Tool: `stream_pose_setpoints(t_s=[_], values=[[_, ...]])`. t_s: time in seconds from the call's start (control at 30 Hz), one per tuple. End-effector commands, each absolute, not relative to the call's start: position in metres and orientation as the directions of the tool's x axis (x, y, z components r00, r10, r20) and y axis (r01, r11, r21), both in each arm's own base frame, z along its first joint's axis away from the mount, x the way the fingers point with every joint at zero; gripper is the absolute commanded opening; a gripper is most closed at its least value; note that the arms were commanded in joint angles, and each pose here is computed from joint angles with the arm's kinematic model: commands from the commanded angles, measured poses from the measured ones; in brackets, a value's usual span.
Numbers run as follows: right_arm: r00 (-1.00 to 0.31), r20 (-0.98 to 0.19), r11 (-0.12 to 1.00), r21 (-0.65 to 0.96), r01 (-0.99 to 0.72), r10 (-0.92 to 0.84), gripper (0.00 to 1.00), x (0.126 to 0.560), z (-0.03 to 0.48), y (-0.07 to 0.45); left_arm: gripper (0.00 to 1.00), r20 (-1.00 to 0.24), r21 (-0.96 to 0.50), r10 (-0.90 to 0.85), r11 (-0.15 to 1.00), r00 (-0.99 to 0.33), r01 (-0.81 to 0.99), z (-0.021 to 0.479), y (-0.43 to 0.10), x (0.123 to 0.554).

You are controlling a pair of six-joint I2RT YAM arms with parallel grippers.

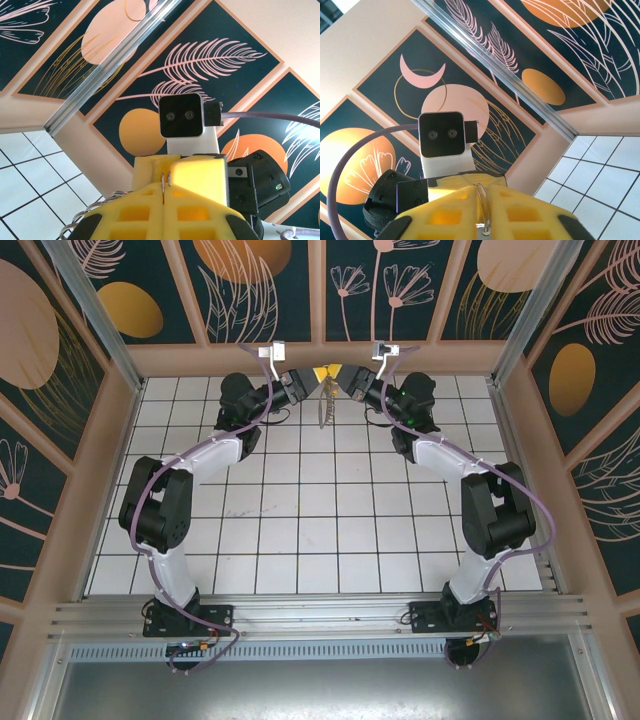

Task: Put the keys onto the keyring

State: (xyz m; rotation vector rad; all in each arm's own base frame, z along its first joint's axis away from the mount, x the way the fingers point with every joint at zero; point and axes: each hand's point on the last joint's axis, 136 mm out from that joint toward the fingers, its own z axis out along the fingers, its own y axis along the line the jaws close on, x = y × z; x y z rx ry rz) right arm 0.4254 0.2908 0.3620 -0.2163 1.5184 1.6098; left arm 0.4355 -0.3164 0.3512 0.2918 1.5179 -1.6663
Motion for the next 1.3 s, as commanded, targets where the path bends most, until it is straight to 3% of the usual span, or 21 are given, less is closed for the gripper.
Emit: stream_pose_setpoints(t_s=[0.0, 0.03, 0.23, 0.3, 0.37, 0.6, 0.83, 1.27], values=[[-0.561, -0.701, 0.093, 0.657, -0.748, 0.440, 0.05, 0.410, 0.381, 0.300, 0.00, -0.680, -0.683, -0.426, 0.072, -0.597, 0.726, 0.361, -0.318, 0.433], [-0.559, -0.702, 0.096, 0.656, -0.748, 0.442, 0.00, 0.411, 0.381, 0.300, 0.00, -0.680, -0.683, -0.425, 0.072, -0.597, 0.727, 0.361, -0.319, 0.433], [-0.546, -0.711, 0.117, 0.650, -0.751, 0.443, 0.00, 0.417, 0.383, 0.297, 0.01, -0.690, -0.672, -0.414, 0.062, -0.594, 0.738, 0.364, -0.320, 0.431], [-0.539, -0.720, 0.140, 0.647, -0.750, 0.437, 0.00, 0.422, 0.381, 0.294, 0.18, -0.699, -0.665, -0.416, 0.079, -0.581, 0.743, 0.367, -0.318, 0.431], [-0.535, -0.727, 0.163, 0.646, -0.746, 0.431, 0.00, 0.428, 0.378, 0.288, 0.28, -0.713, -0.653, -0.421, 0.106, -0.561, 0.750, 0.372, -0.314, 0.434], [-0.537, -0.749, 0.213, 0.640, -0.738, 0.389, 0.00, 0.450, 0.365, 0.261, 0.45, -0.751, -0.621, -0.429, 0.201, -0.502, 0.757, 0.390, -0.289, 0.454], [-0.550, -0.776, 0.201, 0.618, -0.760, 0.309, 0.00, 0.461, 0.350, 0.248, 0.48, -0.815, -0.574, -0.287, 0.276, -0.504, 0.771, 0.376, -0.299, 0.481], [-0.556, -0.801, 0.082, 0.584, -0.808, 0.223, 0.00, 0.447, 0.350, 0.258, 0.42, -0.814, -0.580, -0.089, 0.175, -0.574, 0.795, 0.338, -0.324, 0.487]])
